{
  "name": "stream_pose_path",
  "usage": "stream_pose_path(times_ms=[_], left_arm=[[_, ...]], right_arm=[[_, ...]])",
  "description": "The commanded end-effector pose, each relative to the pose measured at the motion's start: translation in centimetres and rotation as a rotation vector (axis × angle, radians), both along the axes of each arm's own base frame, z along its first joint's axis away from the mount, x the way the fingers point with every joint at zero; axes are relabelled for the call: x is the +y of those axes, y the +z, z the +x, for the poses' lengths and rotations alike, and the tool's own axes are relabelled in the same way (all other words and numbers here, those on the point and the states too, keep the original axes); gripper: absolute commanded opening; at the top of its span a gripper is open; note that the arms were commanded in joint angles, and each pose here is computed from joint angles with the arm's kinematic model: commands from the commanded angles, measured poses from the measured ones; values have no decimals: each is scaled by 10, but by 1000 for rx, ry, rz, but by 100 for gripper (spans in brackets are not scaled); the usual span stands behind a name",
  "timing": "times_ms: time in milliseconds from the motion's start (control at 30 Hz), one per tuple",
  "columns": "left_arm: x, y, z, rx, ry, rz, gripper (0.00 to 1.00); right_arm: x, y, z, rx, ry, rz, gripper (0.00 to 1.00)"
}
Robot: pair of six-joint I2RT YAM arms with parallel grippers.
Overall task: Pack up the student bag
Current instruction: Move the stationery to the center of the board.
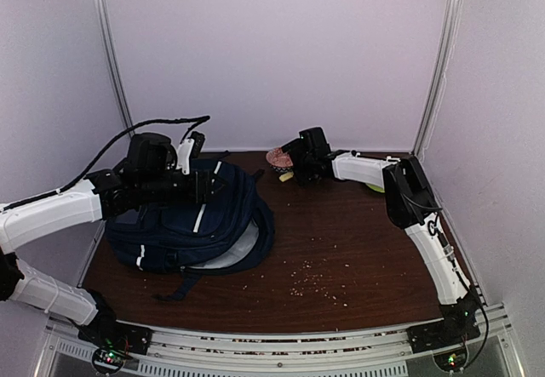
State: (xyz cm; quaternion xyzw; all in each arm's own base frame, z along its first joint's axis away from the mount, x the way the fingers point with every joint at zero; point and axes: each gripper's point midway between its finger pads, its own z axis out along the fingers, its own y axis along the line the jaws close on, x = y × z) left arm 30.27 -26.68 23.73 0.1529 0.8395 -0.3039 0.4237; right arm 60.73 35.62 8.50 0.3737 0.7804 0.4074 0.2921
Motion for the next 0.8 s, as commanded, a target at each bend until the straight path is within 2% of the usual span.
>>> stream_pose_path(times_ms=[0,433,767], left_arm=[[-1,20,3,-62,-3,-16,98],[-2,19,7,-64,-4,0,98],[-4,16,9,-53,-7,13,98]], right_arm=[[3,18,12,-56,-32,55,99],[20,-5,18,9,-17,146,100],[-4,-19,-2,121,-17,-65,99]])
